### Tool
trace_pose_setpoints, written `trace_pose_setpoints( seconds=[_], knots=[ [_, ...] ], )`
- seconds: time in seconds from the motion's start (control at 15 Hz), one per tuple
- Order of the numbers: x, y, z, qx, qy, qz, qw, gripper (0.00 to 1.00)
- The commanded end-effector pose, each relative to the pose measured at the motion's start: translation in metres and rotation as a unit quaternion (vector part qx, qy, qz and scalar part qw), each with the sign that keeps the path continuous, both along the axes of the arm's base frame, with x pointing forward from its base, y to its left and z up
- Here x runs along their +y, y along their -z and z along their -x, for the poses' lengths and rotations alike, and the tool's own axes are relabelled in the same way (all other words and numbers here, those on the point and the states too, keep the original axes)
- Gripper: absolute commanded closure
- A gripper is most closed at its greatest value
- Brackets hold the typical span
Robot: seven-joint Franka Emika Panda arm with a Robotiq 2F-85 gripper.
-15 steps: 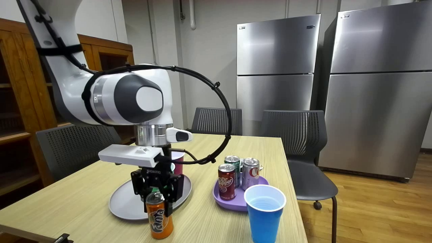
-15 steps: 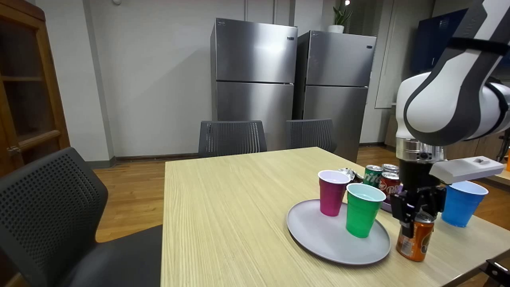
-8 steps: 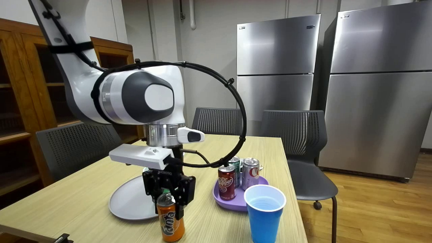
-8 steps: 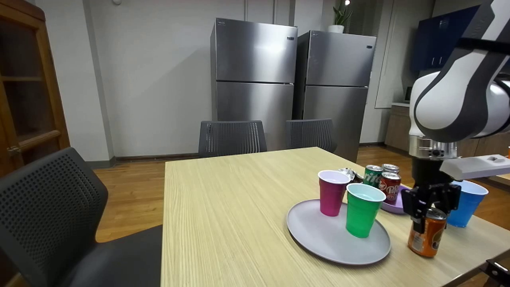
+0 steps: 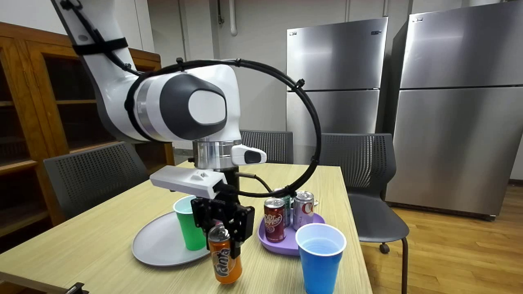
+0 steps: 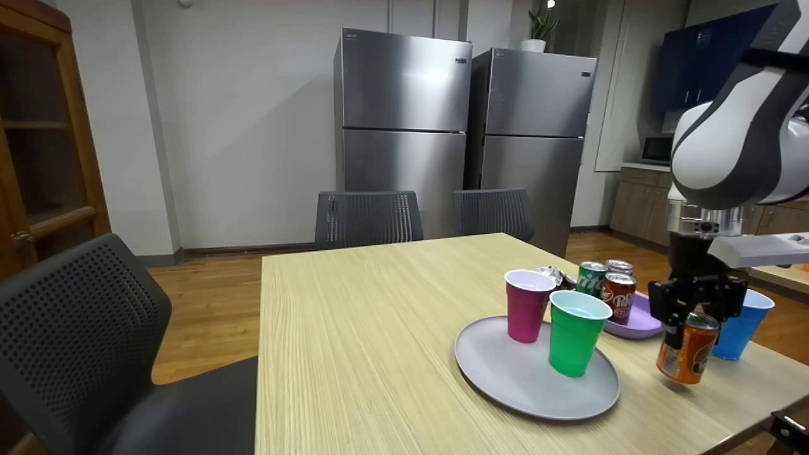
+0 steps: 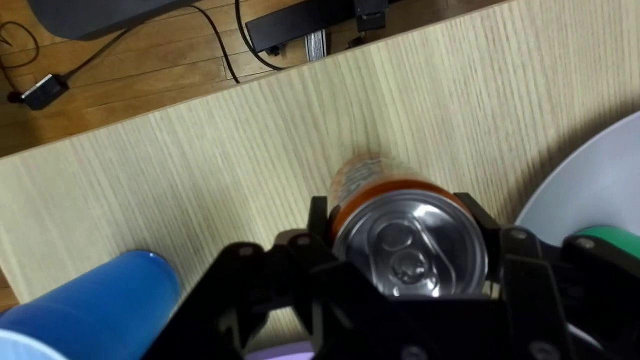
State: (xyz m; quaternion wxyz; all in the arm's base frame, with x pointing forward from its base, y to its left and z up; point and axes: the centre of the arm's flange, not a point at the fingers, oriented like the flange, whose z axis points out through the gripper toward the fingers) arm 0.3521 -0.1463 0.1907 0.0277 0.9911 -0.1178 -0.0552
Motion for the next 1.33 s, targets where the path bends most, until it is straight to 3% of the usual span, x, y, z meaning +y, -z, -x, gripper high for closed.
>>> trace_pose_setpoints(
  seconds=[0.0, 1.27],
  knots=[
    [-0.018, -0.020, -0.014, -0.007, 0.015, 0.000, 0.9999, 0.62],
    [-0.089, -0.034, -0.083, 0.011, 0.092, 0.005, 0.9957, 0.62]
  ],
)
